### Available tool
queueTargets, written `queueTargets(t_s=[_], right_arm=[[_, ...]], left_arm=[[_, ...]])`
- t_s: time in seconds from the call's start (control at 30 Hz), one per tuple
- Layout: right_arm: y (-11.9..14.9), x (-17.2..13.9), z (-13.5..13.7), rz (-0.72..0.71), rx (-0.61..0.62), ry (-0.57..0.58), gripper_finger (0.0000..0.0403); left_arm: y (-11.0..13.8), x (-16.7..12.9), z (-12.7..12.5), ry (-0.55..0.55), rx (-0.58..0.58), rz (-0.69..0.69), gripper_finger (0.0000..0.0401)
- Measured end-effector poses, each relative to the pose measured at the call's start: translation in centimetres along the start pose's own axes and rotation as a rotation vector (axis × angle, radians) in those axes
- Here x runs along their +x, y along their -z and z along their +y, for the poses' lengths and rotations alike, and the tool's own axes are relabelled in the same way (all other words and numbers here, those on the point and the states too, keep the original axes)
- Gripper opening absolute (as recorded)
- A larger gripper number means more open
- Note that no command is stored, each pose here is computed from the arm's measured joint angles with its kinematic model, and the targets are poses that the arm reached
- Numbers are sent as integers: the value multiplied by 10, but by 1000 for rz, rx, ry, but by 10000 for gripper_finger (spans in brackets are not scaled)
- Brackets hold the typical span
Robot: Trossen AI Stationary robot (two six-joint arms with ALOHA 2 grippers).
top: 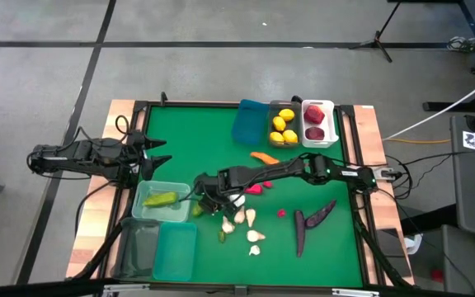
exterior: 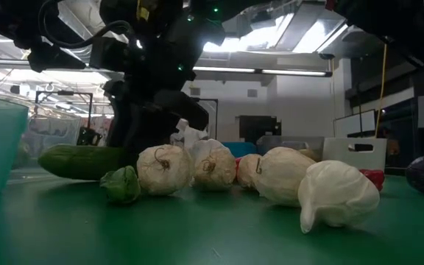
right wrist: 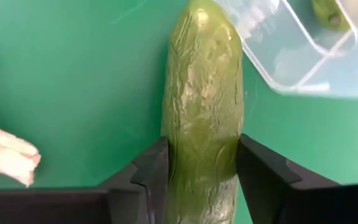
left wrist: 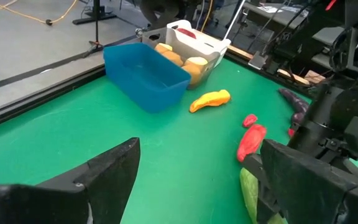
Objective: Sort produce into baskets
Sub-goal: Put the green cucumber into the transparent bin
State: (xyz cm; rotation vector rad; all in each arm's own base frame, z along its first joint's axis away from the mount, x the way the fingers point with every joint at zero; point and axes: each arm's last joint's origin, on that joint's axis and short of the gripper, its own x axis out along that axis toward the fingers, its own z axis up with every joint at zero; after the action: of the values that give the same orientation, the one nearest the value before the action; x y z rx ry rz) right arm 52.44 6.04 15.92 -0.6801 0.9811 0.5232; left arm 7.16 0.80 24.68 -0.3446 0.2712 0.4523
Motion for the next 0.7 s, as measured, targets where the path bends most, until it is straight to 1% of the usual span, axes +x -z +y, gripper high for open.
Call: queueTargets(t_s=[0.13,0.33,0.43,0.5,0.63,0.7], right_arm=[[0,-9,-1,5,34,2,155],[-11,-41,-9,-50,83,66,154],[-15,-49,-10,-70,111,96,153],[-21,-55,-12,-114,131,127,153],[-40,-69,-16,-271,148,214,153],[-47,-70,-14,-301,156,248,153]], left_arm=[[0,0,0,0,0,0,329],[0,0,0,-1,0,0,329],[0,0,0,-3,0,-2,329],[0,0,0,-4,0,-2,329],[0,0,0,-4,0,-2,329],[0,0,0,-3,0,-2,329]])
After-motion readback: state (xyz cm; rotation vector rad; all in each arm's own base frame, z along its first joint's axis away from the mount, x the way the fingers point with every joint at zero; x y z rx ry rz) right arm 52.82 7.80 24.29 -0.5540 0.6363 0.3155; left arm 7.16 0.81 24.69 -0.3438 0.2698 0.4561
